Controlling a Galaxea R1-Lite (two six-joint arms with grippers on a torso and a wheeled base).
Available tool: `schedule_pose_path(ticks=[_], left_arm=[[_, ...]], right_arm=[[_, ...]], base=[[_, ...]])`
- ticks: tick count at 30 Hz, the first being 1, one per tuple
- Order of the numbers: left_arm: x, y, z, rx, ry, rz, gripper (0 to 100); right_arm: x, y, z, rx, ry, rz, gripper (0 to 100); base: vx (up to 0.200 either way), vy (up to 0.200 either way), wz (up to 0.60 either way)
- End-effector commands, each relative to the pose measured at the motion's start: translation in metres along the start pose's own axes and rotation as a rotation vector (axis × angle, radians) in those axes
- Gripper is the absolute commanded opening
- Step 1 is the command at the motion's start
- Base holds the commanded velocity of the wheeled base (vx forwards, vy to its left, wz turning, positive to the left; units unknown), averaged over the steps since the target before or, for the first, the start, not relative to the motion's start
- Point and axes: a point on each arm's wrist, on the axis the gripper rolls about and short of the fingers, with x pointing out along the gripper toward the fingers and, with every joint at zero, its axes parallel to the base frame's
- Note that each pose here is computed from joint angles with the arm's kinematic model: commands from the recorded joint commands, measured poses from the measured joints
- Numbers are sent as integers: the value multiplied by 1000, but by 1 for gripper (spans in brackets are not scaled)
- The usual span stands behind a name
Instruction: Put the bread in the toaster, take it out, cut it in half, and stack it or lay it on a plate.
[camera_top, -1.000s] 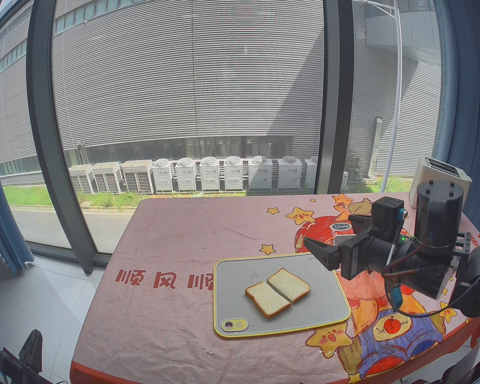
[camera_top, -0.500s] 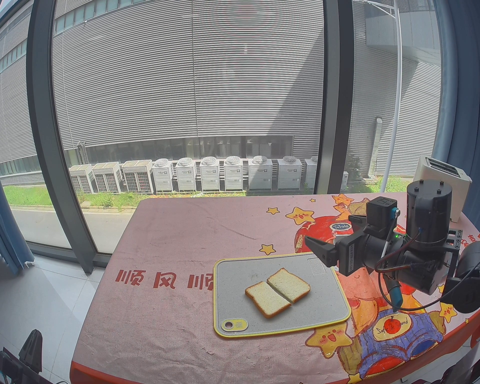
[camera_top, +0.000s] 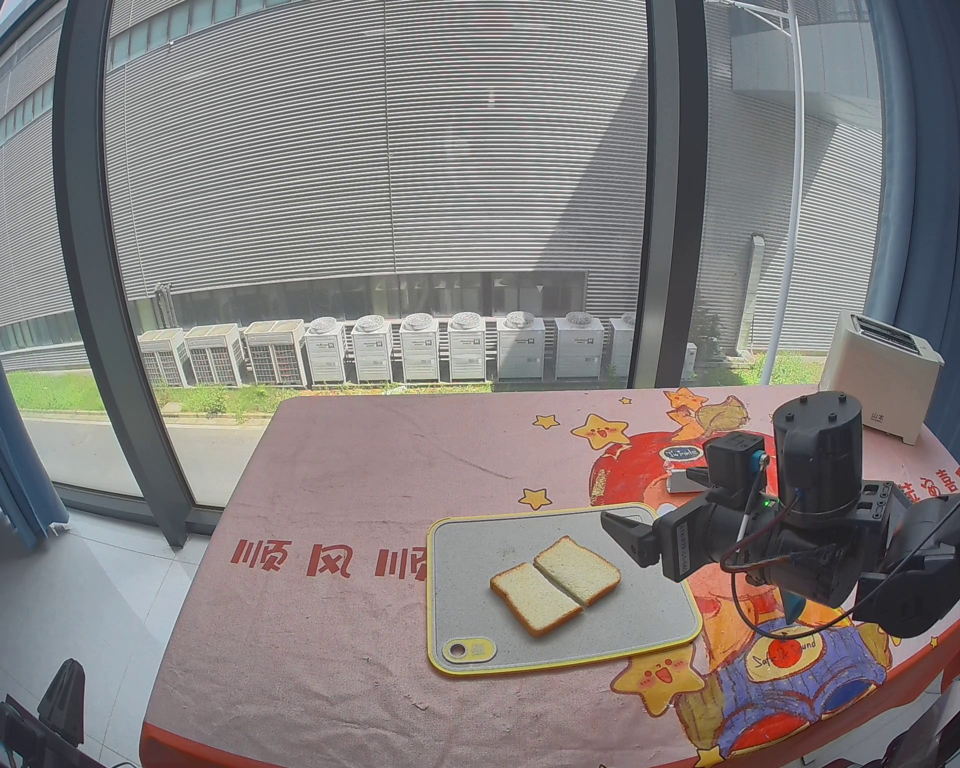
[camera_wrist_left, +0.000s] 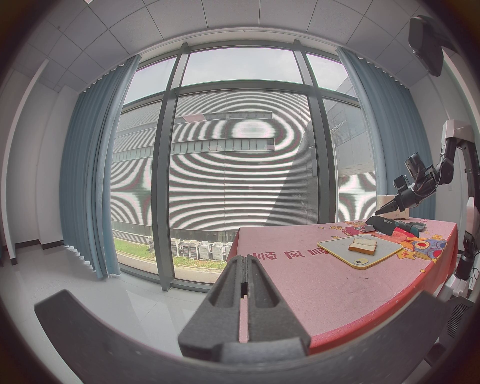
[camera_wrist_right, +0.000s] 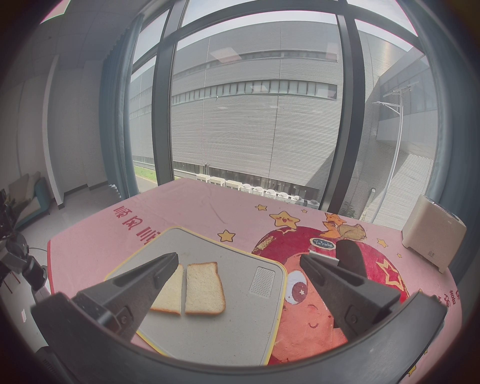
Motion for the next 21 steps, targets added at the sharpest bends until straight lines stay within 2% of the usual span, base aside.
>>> schedule_pose_path(ticks=[1,15,21], left_arm=[[0,0,-5,0,0,0,0],[0,0,-5,0,2,2,0],[0,0,-5,0,0,0,0]], right_arm=[[12,2,-10,-13,50,-3,100],[31,6,-30,-30,129,-15,100],[34,6,-32,-30,138,-17,100]], base=[[0,0,0],[0,0,0],[0,0,0]])
